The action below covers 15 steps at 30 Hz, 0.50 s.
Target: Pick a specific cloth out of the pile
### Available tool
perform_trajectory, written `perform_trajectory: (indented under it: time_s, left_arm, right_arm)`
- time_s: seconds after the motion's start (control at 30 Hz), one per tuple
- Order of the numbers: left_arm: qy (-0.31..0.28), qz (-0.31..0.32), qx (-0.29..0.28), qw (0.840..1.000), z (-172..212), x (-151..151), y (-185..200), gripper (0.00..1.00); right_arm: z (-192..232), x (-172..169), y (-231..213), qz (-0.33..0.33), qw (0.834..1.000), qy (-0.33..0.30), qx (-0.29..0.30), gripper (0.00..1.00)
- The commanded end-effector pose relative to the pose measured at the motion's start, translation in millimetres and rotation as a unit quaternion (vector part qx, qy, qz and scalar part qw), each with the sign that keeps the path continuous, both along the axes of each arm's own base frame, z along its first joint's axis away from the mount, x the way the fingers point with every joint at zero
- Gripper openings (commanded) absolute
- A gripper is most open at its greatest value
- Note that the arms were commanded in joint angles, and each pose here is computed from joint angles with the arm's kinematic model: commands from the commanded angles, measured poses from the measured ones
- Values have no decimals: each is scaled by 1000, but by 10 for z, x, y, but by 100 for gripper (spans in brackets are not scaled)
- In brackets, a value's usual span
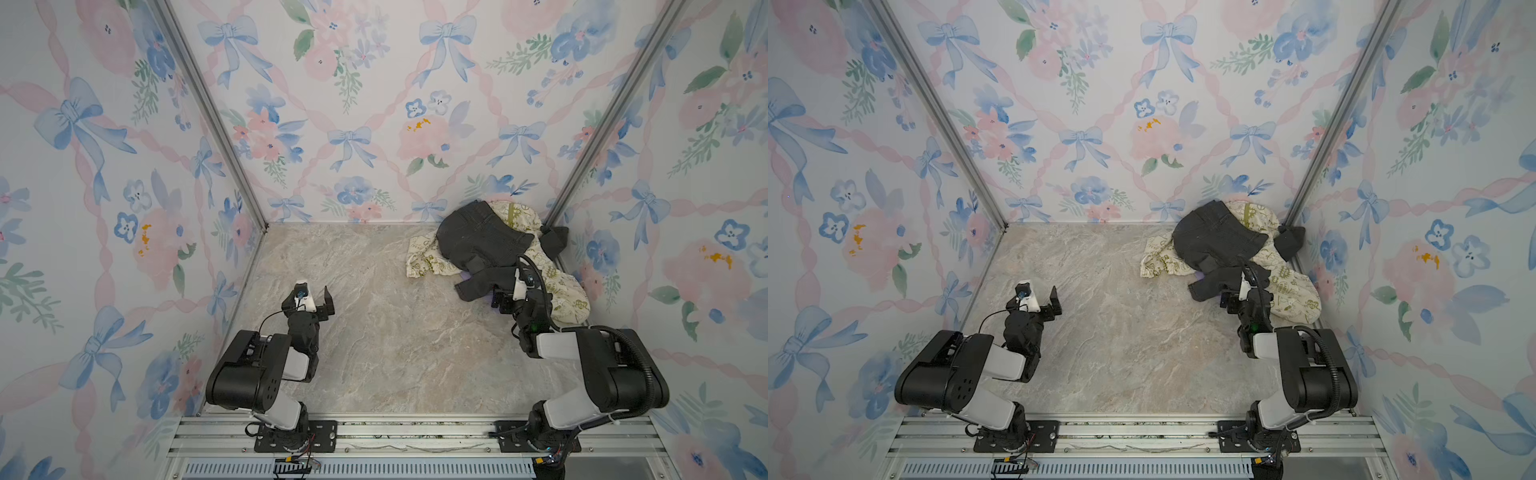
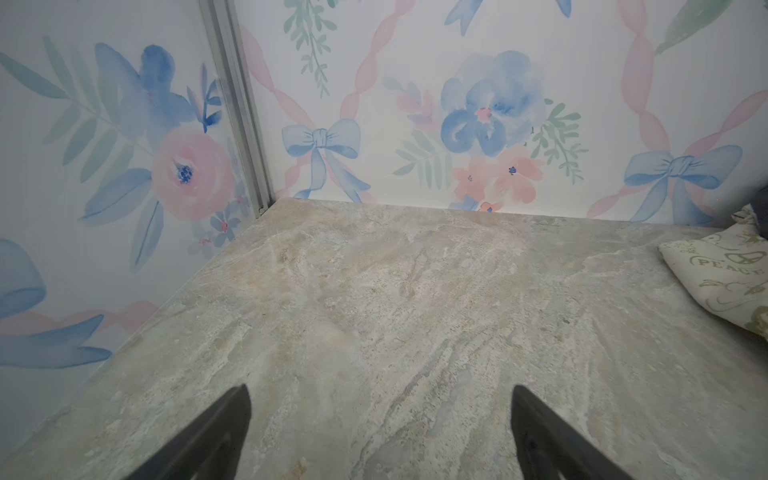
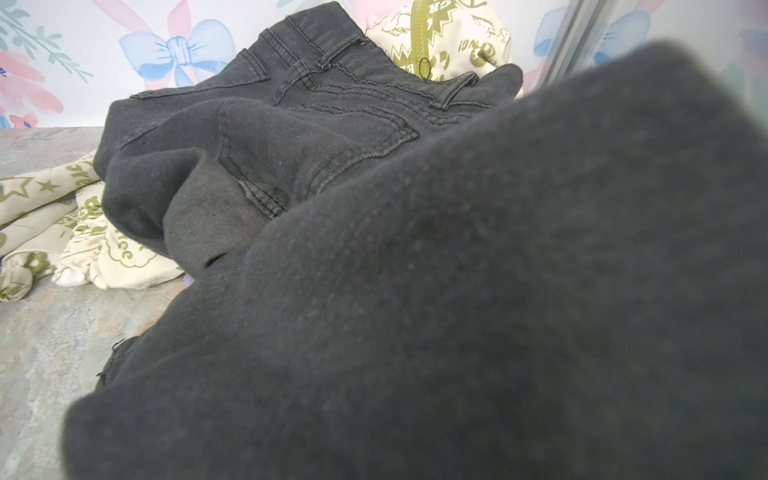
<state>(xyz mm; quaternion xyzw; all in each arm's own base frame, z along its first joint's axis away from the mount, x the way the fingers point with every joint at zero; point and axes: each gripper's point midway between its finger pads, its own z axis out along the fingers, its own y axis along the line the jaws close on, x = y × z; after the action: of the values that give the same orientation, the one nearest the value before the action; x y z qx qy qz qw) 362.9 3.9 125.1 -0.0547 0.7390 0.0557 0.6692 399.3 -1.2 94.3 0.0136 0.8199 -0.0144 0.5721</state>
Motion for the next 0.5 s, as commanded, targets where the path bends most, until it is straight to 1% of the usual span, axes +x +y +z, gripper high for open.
perform_trajectory:
  time_s: [0.0,0.47]
  left_arm:
    - [-7,5,2,1000,41,17,11,98]
    - [-7,4,3,1000,43,19,3,98]
  right_arm:
    - [19,2,32,2,1000,-8,-6,97]
    - [22,6,32,2,1000,-8,-6,97]
